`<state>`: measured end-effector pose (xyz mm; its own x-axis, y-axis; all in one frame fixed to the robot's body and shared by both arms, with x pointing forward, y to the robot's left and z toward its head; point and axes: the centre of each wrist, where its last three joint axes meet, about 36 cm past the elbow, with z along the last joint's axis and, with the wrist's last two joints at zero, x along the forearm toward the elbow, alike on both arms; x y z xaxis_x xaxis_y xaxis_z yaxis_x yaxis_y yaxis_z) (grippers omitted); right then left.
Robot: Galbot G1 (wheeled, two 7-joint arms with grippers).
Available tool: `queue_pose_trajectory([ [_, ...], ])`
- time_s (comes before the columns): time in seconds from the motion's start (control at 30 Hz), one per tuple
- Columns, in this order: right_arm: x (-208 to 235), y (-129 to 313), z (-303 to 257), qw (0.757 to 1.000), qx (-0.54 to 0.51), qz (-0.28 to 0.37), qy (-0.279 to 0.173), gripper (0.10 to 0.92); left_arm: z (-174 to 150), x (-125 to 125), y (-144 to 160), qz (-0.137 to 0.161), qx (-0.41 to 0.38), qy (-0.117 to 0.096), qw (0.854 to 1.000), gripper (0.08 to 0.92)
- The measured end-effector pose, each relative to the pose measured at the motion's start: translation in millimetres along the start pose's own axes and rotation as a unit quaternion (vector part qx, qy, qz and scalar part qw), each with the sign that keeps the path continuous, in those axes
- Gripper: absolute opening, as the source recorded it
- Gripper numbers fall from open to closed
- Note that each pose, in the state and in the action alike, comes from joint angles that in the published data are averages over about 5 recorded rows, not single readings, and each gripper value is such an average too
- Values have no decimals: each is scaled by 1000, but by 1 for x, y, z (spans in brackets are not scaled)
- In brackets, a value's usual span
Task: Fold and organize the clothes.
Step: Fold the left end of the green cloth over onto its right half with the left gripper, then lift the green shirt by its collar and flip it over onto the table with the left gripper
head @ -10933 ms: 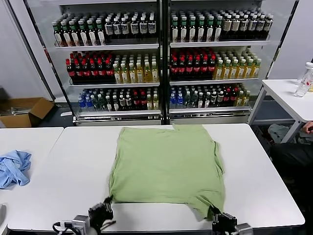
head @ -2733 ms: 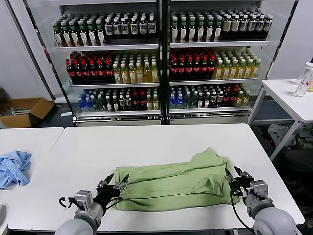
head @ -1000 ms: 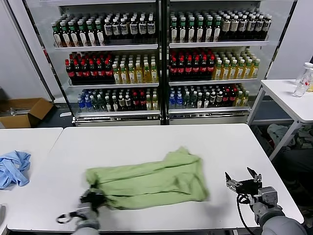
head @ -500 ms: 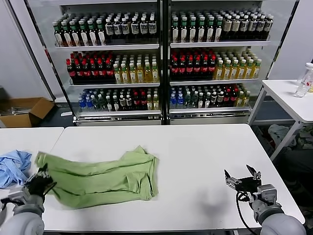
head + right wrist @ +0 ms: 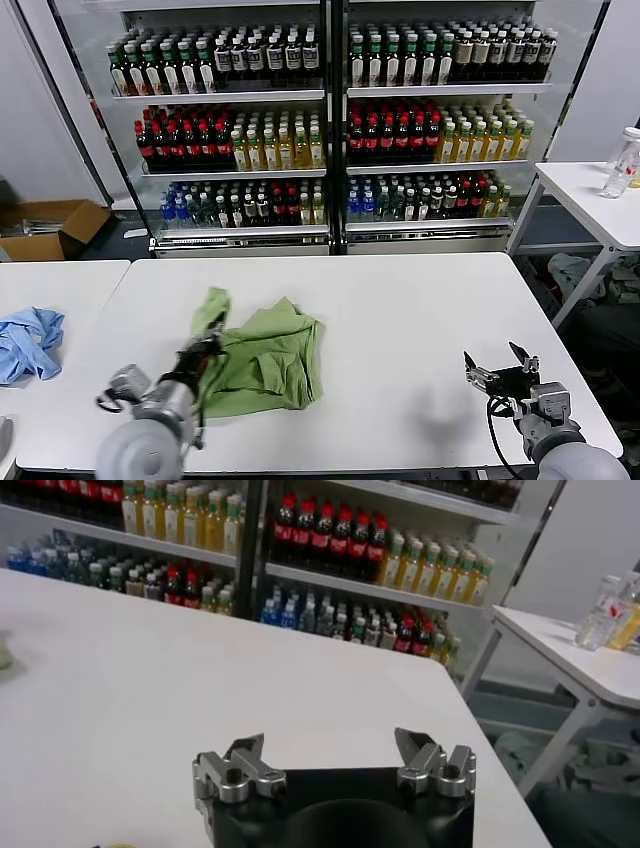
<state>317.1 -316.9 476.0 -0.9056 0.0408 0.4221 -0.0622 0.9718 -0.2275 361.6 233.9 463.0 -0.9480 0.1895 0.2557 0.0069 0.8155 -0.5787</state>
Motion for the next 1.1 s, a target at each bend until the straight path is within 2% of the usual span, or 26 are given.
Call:
queue_pose_trajectory([
  [0.2,-2,-2,2,1000,-1,2,2,823,25,-32,-23,26,-3,32,999,107],
  [0.37,-3,-3,2,1000,-1,3,2,823,44,-47,-34,32,-51,48,997,218],
  [0.57,-5,-2,0,1000,-2,0,-1,823,54,-52,-38,29,-121,38,992,392],
  [0.73,-7,-1,0,1000,-4,-1,-1,823,49,-38,-40,30,-152,21,988,539],
  [0.87,-9,1,0,1000,-6,-3,-2,823,39,-24,-30,6,-168,2,986,652],
  [1.0,-11,3,1,1000,-7,-4,-2,823,30,-15,-4,-45,-188,-10,981,761],
  [1.1,-13,5,1,1000,-8,-5,-2,823,29,-12,17,-84,-201,-6,976,809],
])
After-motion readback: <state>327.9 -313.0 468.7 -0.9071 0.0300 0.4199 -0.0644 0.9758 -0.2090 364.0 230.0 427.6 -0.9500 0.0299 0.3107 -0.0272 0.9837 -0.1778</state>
